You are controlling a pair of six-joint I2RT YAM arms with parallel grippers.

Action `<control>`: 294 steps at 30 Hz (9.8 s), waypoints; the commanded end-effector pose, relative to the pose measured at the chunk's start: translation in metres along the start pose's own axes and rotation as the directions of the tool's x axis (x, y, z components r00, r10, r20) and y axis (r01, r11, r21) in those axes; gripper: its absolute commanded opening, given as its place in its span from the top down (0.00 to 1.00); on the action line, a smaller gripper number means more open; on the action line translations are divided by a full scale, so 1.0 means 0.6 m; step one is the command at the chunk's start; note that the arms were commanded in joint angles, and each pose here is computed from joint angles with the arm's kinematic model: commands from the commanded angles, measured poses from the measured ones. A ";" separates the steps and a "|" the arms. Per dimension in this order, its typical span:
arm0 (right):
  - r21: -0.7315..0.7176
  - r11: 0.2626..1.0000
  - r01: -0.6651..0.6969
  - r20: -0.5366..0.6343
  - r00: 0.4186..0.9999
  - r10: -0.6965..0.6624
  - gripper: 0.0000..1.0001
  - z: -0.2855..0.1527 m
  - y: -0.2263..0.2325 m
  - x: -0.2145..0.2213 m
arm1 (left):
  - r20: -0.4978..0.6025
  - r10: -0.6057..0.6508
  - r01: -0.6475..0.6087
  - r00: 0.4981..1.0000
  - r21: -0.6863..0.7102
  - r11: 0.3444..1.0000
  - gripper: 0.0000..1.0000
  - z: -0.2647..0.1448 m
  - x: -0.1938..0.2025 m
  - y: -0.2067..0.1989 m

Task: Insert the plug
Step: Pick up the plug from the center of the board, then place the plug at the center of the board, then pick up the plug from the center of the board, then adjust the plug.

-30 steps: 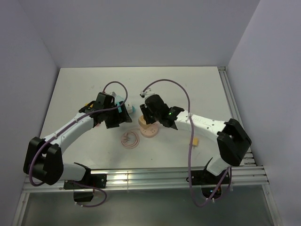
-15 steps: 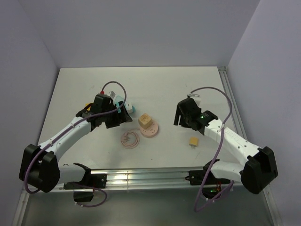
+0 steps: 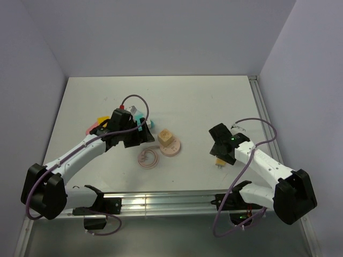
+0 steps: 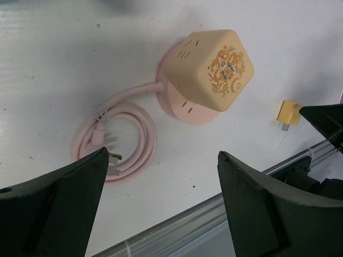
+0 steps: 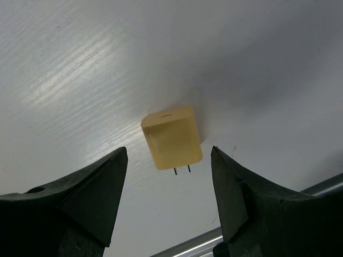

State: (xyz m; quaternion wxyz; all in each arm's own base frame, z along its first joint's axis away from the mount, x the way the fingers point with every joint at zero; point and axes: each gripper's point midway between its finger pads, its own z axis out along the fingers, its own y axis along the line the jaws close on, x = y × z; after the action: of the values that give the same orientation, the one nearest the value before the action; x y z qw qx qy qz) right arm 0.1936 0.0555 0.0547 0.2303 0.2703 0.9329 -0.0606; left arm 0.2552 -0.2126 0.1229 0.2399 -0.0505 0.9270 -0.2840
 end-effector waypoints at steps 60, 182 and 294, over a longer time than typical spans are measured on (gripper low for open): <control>-0.366 0.406 0.837 0.331 0.525 -0.784 0.59 -0.100 0.266 0.269 | 0.026 -0.008 0.008 1.000 0.011 1.000 0.12 -0.040 -0.049 -0.022; -0.583 0.489 0.649 0.733 0.680 -0.029 1.00 -0.164 0.374 -0.005 | 0.014 -0.122 0.121 0.992 0.081 0.989 0.11 -0.063 -0.076 0.051; -0.728 0.559 0.397 0.488 0.873 0.016 1.00 -0.363 0.378 -0.105 | 0.628 0.126 -0.502 0.768 0.468 0.728 0.00 -0.166 -0.073 -0.207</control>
State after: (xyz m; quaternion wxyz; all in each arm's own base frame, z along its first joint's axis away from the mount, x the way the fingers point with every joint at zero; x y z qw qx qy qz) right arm 0.2757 0.2768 0.2543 0.5239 -0.0324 0.8064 0.2725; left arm 0.2325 -0.2550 0.2309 0.4522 0.0942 0.7473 -0.4777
